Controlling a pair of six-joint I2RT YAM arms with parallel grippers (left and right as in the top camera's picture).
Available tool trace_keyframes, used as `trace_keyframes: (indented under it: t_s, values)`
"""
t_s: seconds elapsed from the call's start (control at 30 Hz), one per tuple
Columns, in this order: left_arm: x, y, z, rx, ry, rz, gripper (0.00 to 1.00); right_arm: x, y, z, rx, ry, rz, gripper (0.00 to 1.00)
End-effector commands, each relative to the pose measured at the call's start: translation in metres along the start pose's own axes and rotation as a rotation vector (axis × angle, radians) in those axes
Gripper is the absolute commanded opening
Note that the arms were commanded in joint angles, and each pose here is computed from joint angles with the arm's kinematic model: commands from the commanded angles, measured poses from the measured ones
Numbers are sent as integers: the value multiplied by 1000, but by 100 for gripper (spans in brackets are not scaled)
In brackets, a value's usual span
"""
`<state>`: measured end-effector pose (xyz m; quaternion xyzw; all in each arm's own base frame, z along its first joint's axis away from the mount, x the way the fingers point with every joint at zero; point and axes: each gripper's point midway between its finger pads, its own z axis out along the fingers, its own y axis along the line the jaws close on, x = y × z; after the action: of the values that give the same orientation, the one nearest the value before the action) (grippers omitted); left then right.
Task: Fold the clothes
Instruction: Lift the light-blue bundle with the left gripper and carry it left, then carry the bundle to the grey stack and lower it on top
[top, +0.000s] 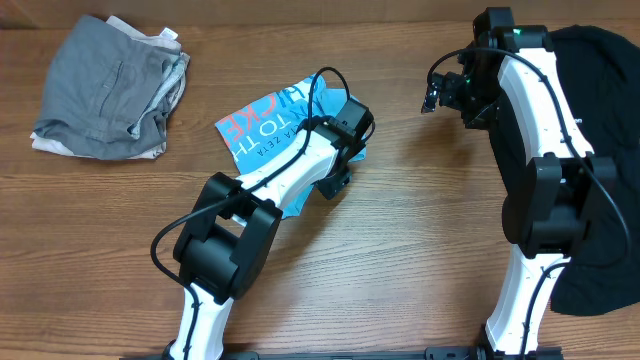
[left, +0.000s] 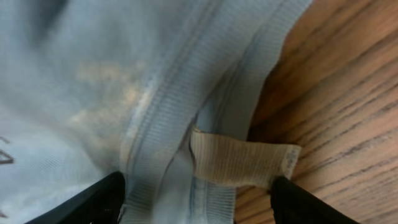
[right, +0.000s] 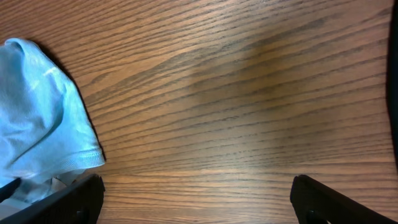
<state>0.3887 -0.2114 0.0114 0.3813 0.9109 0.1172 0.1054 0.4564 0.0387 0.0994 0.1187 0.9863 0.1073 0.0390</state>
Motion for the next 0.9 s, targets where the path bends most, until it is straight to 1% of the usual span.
trace_keyframes:
  t_s: [0.0,0.13,0.33,0.4,0.43,0.47,0.6,0.63,0.73,0.87]
  values:
    - [11,18,13,-77,24,-50,79,-7,7,-20,-17,-58,-21,100]
    - [14,28,32,-93,-15,-107,80,-7,7,-20,-18,-58,-20,100]
    - [30,39,65,-116,-71,-180,79,-7,7,-19,-18,-58,-21,100]
    - [34,39,73,-110,-93,-197,76,-8,7,-19,-18,-60,-21,100]
    - [35,37,76,-102,-105,-200,70,-8,8,-19,-18,-61,-21,100]
    - [35,33,79,-88,-119,-201,61,-9,8,-20,-19,-64,-22,100]
    - [32,31,81,-82,-145,-197,10,-9,8,-20,-19,-64,-21,100]
    - [31,33,81,-94,-150,-199,5,-9,8,-20,-19,-64,-21,100]
    - [29,49,75,-173,-148,-199,4,-8,8,-20,-18,-61,-21,100]
    - [17,89,35,-324,-140,-228,4,-5,7,-19,-16,-50,-19,100]
